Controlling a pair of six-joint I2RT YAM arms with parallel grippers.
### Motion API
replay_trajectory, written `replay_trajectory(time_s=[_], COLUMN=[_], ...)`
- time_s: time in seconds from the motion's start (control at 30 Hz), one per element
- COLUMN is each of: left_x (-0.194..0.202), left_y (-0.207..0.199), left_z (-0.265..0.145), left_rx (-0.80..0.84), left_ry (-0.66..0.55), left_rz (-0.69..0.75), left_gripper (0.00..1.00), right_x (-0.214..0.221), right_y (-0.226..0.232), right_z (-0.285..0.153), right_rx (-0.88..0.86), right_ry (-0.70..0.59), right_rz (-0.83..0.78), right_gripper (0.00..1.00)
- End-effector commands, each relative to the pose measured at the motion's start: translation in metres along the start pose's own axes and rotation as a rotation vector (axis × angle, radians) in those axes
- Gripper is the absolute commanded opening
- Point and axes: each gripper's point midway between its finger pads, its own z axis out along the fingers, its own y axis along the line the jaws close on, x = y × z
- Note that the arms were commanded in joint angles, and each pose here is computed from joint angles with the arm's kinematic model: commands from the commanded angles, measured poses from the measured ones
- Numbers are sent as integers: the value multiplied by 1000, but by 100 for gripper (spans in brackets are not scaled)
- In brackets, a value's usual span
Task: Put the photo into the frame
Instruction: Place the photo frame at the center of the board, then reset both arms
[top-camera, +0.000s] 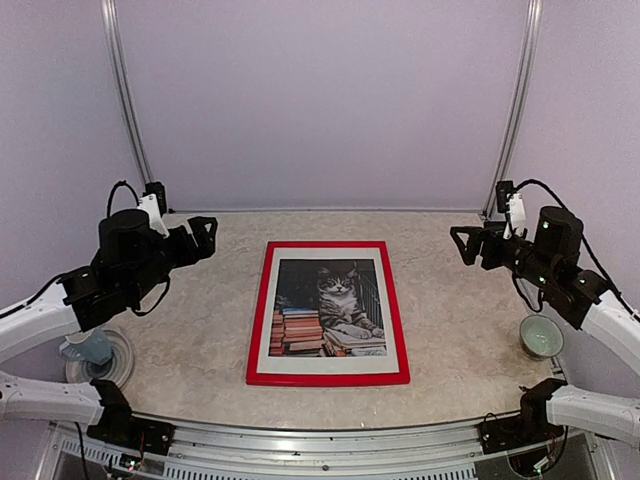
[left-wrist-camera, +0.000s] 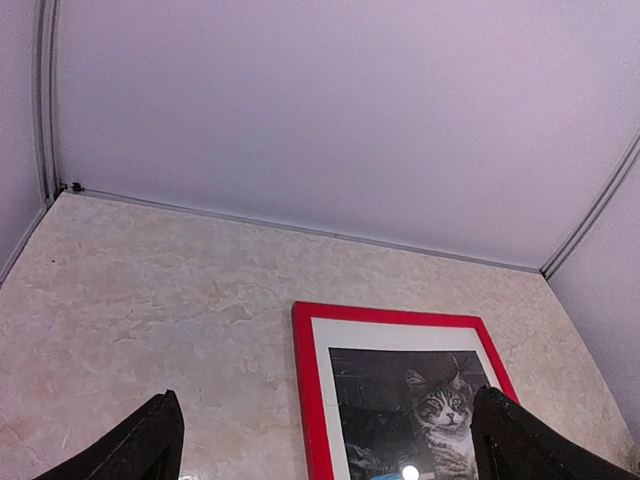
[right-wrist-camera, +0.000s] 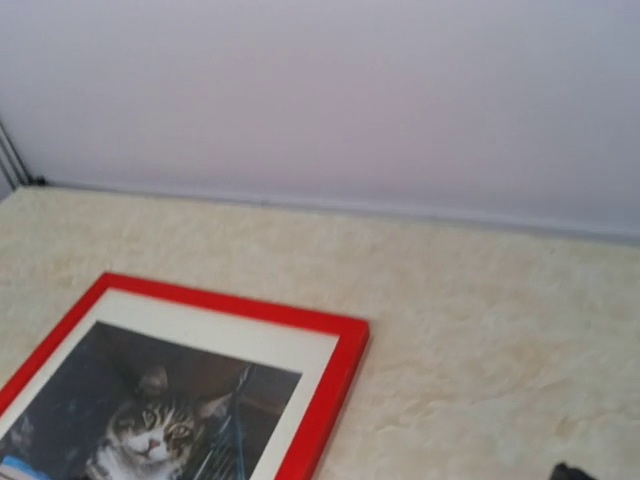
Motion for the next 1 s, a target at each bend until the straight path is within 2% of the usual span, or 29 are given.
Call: replay_trajectory(time_s=[0.0, 0.23, 0.57, 0.97], left_x=[-15, -17, -26, -21], left_y=[14, 24, 38, 41], left_z=[-29, -47, -63, -59], left_rx=[9, 62, 64, 59], left_ry=[-59, -31, -134, -128], left_rz=[91, 148, 142, 134], left_gripper=[99, 99, 99, 99], right_x=[11, 20, 14, 5], right_y=[-11, 2, 0, -8], right_z=[-18, -35, -54, -62], right_rx=[67, -13, 6, 59], right_ry=[22, -3, -66, -94], right_rz=[-18, -21, -40, -48], right_gripper=[99, 99, 99, 99])
